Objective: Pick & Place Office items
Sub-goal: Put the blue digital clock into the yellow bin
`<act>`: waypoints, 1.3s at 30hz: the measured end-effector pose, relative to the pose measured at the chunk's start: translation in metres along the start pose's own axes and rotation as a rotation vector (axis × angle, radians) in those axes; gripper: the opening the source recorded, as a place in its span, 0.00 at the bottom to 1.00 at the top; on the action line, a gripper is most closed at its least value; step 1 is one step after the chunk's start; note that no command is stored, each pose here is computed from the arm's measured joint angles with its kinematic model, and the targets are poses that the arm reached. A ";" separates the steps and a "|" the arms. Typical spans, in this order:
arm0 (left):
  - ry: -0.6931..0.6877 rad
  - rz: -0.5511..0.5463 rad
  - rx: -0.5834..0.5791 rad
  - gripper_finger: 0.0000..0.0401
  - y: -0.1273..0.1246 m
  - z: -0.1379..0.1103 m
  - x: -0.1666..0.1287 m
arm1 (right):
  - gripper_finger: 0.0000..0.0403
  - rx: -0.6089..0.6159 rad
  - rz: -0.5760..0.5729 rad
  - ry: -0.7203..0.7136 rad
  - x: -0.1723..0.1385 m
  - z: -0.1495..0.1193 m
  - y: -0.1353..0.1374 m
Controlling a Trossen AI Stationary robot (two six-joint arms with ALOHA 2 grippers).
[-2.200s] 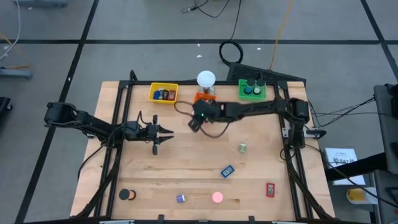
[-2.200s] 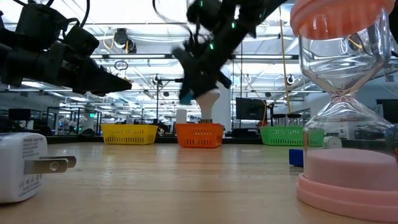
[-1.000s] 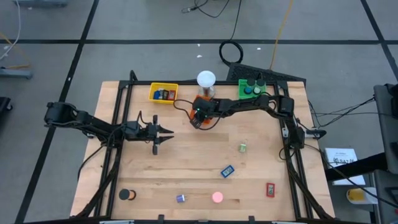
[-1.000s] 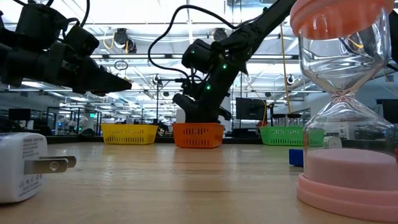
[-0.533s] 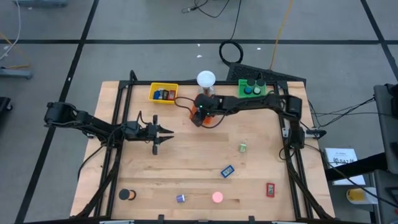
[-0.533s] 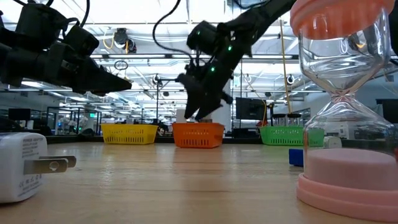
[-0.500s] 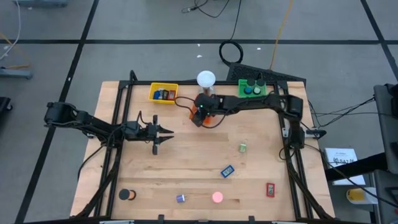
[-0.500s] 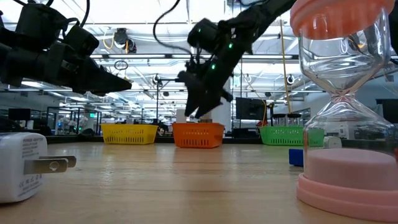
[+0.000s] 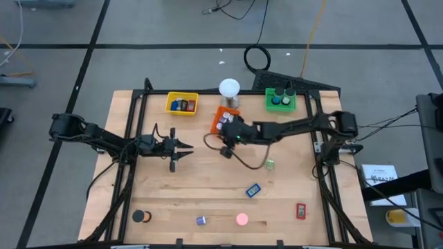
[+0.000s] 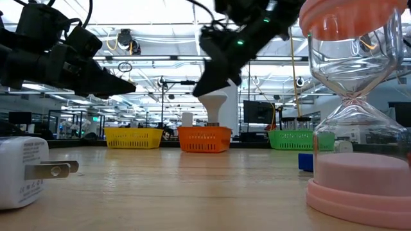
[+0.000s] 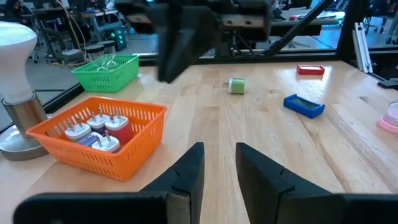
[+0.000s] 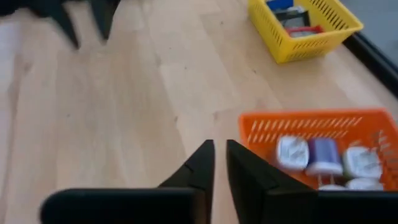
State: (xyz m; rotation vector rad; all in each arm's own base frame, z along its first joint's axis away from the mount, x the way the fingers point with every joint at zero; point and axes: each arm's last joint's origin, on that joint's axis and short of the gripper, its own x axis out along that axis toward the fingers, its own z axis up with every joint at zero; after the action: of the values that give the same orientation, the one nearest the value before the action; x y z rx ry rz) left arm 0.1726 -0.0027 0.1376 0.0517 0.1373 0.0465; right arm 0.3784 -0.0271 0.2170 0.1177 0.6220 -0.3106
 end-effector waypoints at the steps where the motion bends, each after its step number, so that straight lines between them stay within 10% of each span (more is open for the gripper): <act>1: 0.000 0.000 0.000 0.23 0.000 0.000 0.000 | 0.04 0.000 0.009 -0.020 -0.004 -0.007 0.000; 16: -0.023 -0.009 -0.052 0.23 0.000 0.002 0.000 | 0.00 0.123 0.038 -0.217 -0.084 -0.104 0.002; 39: -0.015 -0.086 -0.100 0.22 -0.025 0.005 -0.001 | 0.06 0.128 0.058 -0.104 -0.124 -0.138 0.064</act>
State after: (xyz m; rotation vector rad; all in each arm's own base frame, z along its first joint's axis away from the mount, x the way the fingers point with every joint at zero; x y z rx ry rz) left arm 0.1732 -0.0277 0.1413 -0.0537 0.1223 -0.0329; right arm 0.2269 0.0924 0.1795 0.2406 0.4951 -0.2980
